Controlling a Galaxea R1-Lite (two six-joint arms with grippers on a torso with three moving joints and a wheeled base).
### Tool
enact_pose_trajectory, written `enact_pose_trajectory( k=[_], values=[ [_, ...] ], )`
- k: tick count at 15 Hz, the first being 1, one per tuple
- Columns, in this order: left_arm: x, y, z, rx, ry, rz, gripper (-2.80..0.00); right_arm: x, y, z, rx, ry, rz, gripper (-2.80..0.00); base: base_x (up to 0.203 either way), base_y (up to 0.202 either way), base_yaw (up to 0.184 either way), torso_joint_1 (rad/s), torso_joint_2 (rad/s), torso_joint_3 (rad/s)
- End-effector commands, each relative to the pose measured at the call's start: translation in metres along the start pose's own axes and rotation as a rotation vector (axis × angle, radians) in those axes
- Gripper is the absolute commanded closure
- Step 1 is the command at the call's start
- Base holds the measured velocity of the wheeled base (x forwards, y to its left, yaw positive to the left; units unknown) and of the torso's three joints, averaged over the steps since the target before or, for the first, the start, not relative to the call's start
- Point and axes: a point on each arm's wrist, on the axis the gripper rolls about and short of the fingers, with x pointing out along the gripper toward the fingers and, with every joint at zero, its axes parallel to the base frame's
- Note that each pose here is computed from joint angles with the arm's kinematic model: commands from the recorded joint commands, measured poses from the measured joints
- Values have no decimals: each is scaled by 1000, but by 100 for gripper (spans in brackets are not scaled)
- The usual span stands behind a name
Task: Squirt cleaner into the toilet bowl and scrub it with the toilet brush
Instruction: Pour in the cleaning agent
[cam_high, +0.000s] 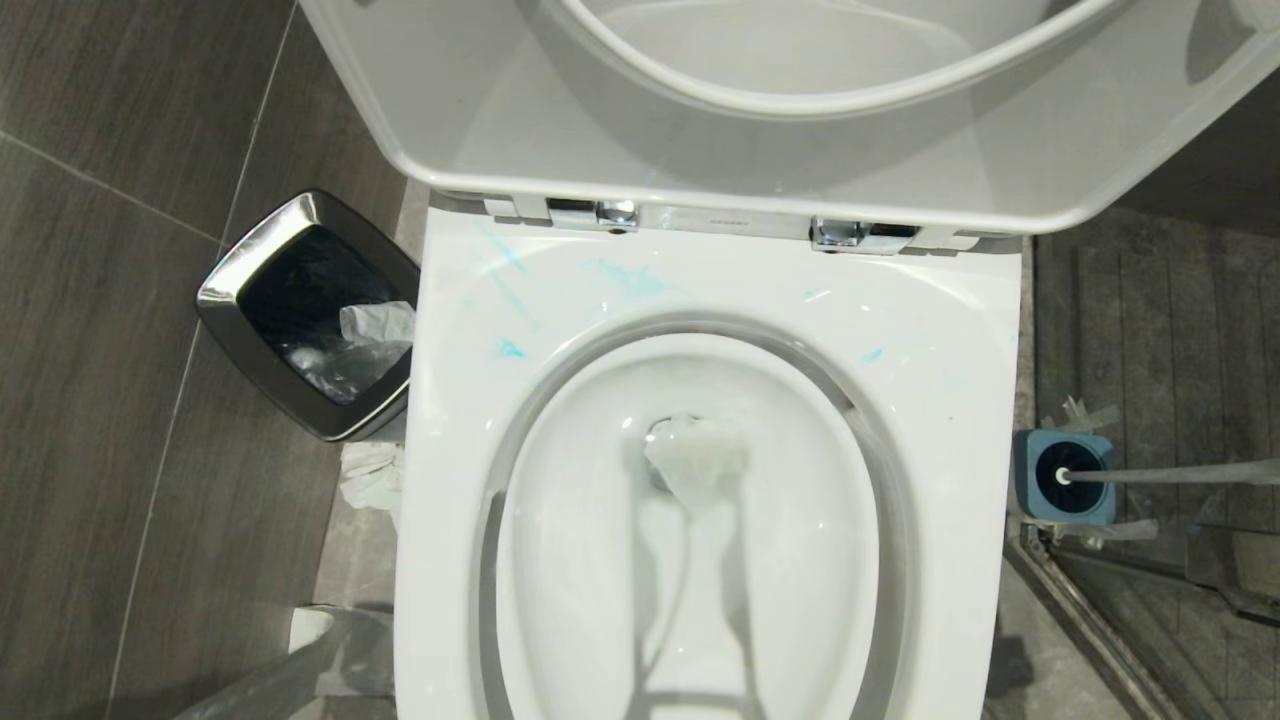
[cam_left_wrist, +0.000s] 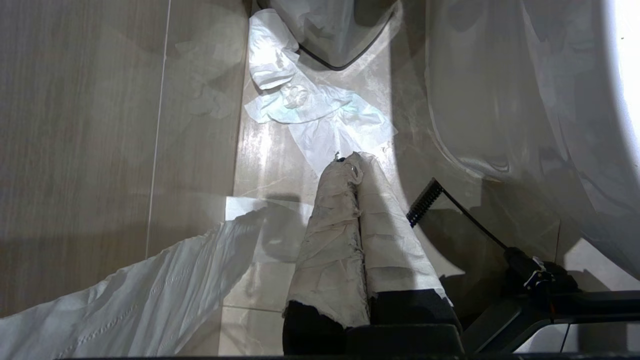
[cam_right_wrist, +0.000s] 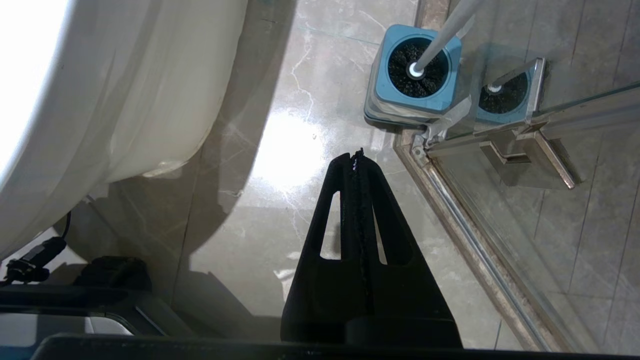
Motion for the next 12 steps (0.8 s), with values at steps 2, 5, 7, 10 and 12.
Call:
enact_pose_trajectory(
  k=[2, 5, 7, 10, 12],
  values=[
    [1, 0, -2, 0, 7, 0, 0, 0, 0, -2, 0, 6, 1, 0, 0, 0, 0, 0, 0, 0],
    [1, 0, -2, 0, 7, 0, 0, 0, 0, -2, 0, 6, 1, 0, 0, 0, 0, 0, 0, 0],
    [1, 0, -2, 0, 7, 0, 0, 0, 0, -2, 0, 5, 1, 0, 0, 0, 0, 0, 0, 0],
    [1, 0, -2, -1, 7, 0, 0, 0, 0, -2, 0, 6, 1, 0, 0, 0, 0, 0, 0, 0],
    [1, 0, -2, -1, 7, 0, 0, 0, 0, -2, 0, 6, 1, 0, 0, 0, 0, 0, 0, 0]
  ],
)
